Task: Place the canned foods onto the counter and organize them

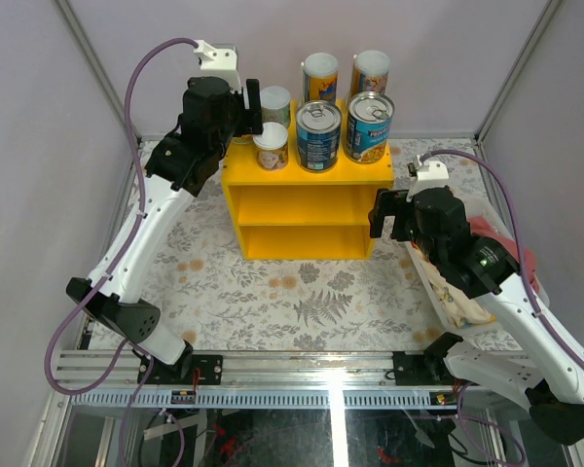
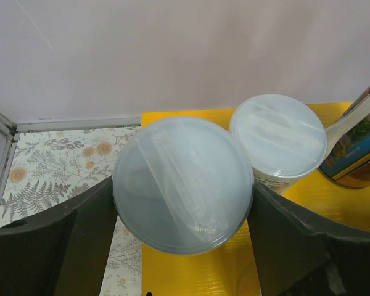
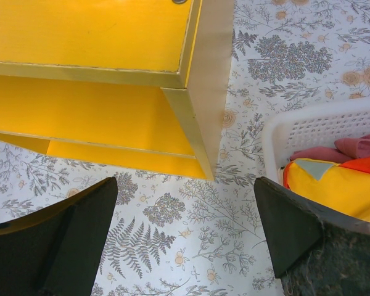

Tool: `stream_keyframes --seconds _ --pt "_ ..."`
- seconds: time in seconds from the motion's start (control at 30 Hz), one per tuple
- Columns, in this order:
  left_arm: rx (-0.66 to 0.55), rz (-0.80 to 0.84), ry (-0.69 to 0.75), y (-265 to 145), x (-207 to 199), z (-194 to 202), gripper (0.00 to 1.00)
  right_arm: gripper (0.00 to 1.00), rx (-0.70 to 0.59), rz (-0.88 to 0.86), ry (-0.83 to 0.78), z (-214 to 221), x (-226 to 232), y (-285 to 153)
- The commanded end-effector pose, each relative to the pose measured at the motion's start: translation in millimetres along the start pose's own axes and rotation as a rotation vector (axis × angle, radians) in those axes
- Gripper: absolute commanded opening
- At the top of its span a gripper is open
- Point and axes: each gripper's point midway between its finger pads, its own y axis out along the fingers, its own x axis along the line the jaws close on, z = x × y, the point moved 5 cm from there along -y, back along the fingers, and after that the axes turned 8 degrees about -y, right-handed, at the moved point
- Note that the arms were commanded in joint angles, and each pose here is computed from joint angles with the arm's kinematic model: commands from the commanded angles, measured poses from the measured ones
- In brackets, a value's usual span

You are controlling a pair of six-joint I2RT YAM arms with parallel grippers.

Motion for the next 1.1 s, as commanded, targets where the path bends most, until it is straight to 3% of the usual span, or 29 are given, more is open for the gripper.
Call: stream_keyframes --seconds 0.0,0.27,1.07 --pt "-0.084 0.020 -0.021 -13 -3 -20 0.73 1.00 -0.054 -0.008 0.011 -12 -1 -3" --pt "-0.083 0.027 -0.031 -15 -4 -21 0.78 1.00 -0.060 -0.013 0.010 -14 0 -4" --pt "-0.119 0.029 -0.057 -23 -3 -32 0.80 1.00 -0.060 -0.018 0.009 -15 1 -2"
